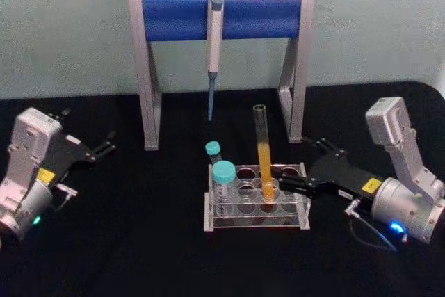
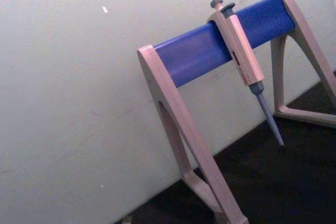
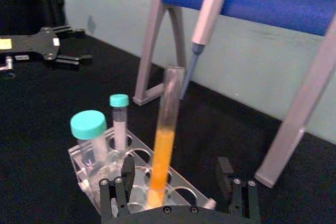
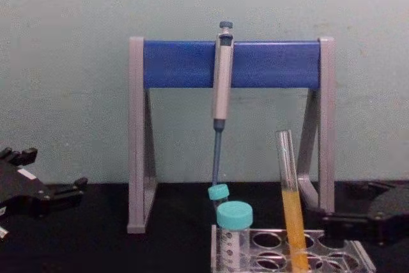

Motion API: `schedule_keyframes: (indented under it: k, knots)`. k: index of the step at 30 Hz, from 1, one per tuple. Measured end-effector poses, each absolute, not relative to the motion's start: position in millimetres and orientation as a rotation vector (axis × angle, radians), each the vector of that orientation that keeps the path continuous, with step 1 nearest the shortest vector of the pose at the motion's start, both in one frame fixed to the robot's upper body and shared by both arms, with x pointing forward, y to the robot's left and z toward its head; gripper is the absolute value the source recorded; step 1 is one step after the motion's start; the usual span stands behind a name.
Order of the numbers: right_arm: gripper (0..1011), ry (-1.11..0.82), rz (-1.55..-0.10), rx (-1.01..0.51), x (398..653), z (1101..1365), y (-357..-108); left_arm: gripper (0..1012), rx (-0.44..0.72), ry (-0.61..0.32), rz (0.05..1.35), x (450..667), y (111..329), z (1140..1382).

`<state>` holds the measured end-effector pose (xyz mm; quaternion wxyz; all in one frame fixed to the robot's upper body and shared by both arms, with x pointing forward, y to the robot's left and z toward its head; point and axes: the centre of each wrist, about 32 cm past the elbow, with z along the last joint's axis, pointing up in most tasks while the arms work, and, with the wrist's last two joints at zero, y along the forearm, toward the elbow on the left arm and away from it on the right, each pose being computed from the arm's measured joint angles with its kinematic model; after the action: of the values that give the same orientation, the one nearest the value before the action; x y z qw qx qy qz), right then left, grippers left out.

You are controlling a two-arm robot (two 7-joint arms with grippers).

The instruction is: Pick up the test tube from the test tube rack, shake it, then place it back into the test tube rack.

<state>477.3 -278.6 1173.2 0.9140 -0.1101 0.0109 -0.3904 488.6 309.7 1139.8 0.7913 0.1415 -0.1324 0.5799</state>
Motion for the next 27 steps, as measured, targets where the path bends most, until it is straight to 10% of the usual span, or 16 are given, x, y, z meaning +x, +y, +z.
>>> schedule_keyframes:
  k: [27]
  knots:
    - [1000, 0.059, -0.758, -0.243, 517.2, 1175.6, -241.7, 1001, 0.304, -0.285, 1.248, 488.6, 309.7, 1139.8]
